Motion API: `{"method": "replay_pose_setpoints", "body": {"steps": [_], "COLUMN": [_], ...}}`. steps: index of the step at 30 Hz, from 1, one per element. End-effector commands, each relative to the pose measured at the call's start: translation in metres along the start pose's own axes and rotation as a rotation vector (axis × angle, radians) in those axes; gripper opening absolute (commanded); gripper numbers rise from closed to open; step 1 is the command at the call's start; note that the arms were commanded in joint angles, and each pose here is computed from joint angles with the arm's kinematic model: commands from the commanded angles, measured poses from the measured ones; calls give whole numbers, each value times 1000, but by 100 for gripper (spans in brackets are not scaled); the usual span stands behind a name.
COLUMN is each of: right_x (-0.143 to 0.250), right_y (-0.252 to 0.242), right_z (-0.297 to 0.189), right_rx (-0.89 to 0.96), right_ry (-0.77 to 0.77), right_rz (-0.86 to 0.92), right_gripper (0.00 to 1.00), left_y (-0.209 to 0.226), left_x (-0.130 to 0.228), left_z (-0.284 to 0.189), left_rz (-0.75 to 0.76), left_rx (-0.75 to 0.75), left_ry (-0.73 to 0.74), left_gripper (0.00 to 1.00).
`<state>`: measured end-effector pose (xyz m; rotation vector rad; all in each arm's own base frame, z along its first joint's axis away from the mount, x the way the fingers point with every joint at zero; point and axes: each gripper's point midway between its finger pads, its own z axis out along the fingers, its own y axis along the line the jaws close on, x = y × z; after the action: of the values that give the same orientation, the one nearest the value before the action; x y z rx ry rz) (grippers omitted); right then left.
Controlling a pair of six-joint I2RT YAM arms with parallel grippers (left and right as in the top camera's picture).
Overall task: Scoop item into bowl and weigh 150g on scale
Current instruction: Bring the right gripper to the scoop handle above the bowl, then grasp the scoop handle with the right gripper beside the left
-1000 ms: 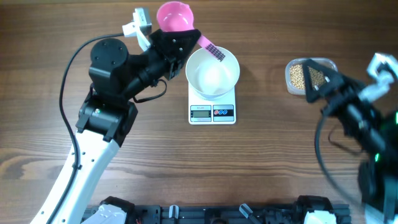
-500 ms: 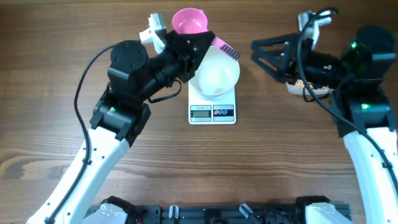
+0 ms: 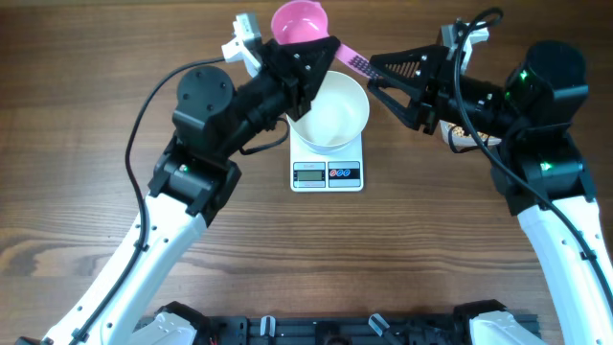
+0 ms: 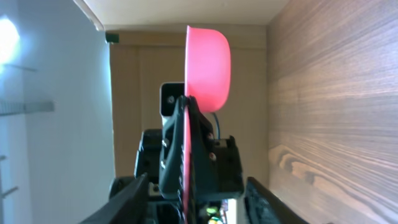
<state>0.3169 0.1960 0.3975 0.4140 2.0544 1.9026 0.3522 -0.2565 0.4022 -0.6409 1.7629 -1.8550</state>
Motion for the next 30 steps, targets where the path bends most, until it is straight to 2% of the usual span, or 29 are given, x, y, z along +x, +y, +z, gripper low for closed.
{"method": "replay_pose_setpoints", "body": {"steps": [1, 6, 30], "right_x": [-6, -6, 1], "right_y": [13, 16, 17], "right_z": [0, 0, 0], "right_rx": [-24, -36, -39], "right_ry": [-40, -39, -1], "right_rz": [17, 12, 49], "right_gripper": [46, 40, 25], "left_y": [-2, -2, -1], "left_x": [1, 7, 15], "left_z": [3, 5, 8], "left_rz": [-12, -39, -41], "left_rx": [5, 5, 2], "left_ry": [-20, -5, -9], "left_gripper": [4, 4, 4]}}
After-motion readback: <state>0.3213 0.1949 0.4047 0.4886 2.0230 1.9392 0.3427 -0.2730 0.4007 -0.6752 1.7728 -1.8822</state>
